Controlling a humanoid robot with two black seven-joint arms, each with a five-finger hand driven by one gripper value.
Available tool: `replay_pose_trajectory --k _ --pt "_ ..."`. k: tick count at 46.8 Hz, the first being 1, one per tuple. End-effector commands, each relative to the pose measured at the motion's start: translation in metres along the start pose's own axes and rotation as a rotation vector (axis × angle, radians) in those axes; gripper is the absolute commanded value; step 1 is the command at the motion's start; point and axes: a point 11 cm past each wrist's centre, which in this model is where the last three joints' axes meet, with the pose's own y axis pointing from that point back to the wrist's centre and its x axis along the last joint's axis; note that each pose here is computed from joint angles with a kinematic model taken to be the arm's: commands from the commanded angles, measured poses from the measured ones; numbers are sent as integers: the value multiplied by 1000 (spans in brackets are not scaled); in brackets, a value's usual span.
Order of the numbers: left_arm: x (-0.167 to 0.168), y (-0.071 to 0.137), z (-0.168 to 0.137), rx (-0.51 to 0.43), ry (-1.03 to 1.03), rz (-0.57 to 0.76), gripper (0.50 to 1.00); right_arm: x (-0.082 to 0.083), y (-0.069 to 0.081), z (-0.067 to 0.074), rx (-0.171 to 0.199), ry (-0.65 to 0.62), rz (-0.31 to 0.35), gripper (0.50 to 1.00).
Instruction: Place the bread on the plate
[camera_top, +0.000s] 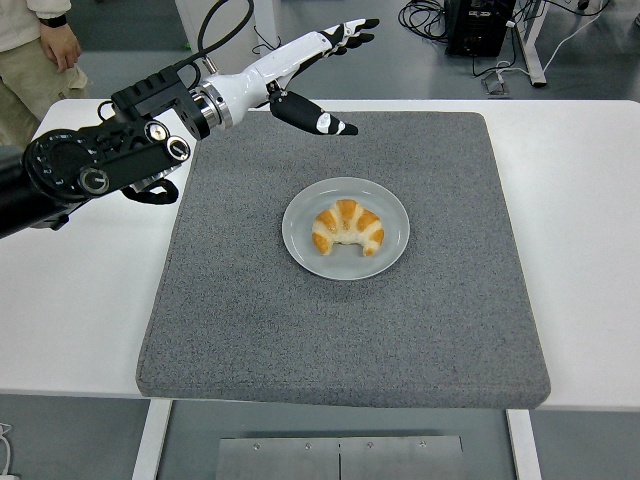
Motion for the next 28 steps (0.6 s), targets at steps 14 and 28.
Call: replay_pose_trajectory --k 14,28 --pt "26 11 -10 -9 175 162 974 0 0 0 0 0 -1 1000" --pt "30 11 -34 31 308 280 974 0 0 0 0 0 -1 1000"
